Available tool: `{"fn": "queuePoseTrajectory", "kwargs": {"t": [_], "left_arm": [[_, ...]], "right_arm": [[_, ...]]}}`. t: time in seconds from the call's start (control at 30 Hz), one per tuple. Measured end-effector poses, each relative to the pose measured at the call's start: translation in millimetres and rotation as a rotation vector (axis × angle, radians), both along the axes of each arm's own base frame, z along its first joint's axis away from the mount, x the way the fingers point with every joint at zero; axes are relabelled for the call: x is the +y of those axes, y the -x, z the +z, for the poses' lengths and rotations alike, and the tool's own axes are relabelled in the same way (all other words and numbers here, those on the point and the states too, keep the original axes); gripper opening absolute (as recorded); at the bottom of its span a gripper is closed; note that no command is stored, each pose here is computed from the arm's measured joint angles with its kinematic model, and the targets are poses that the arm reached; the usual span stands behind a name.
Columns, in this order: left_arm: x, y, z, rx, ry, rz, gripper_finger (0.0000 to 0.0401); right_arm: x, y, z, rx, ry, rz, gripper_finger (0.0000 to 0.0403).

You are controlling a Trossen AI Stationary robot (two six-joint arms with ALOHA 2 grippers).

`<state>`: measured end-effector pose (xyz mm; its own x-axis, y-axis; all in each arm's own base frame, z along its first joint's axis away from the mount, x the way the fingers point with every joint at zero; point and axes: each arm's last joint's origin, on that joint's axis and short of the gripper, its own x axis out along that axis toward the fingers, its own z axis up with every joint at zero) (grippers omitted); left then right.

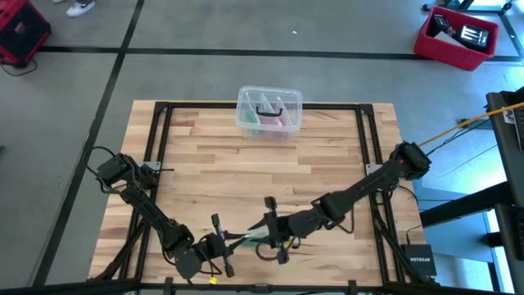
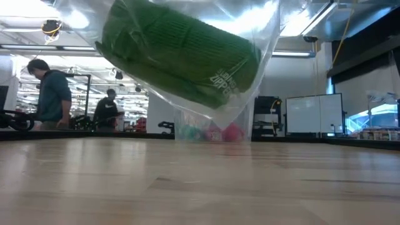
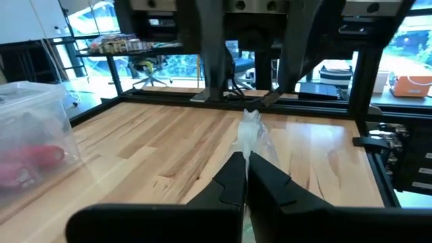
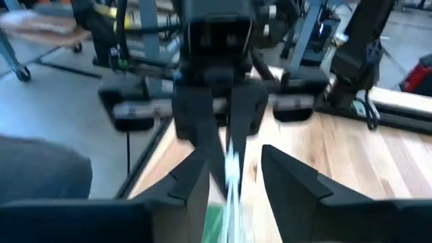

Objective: Roll bandage
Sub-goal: Close the transparent zip lock bag

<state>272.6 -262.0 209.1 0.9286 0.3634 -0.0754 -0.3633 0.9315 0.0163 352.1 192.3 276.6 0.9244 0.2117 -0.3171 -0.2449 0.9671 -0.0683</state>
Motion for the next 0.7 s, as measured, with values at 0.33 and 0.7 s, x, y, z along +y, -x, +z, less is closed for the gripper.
{"fn": "queuePoseTrajectory", "kwargs": {"t": [0.33, 0.7], "left_arm": [[0, 0, 0, -0.001, 0.003, 0.000, 0.0000], [0, 0, 0, 0.000, 0.001, 0.000, 0.0000]], "right_arm": [[2, -22, -13, 0.002, 0.002, 0.007, 0.0099], [2, -21, -19, 0.047, 0.054, 0.003, 0.0021]]}}
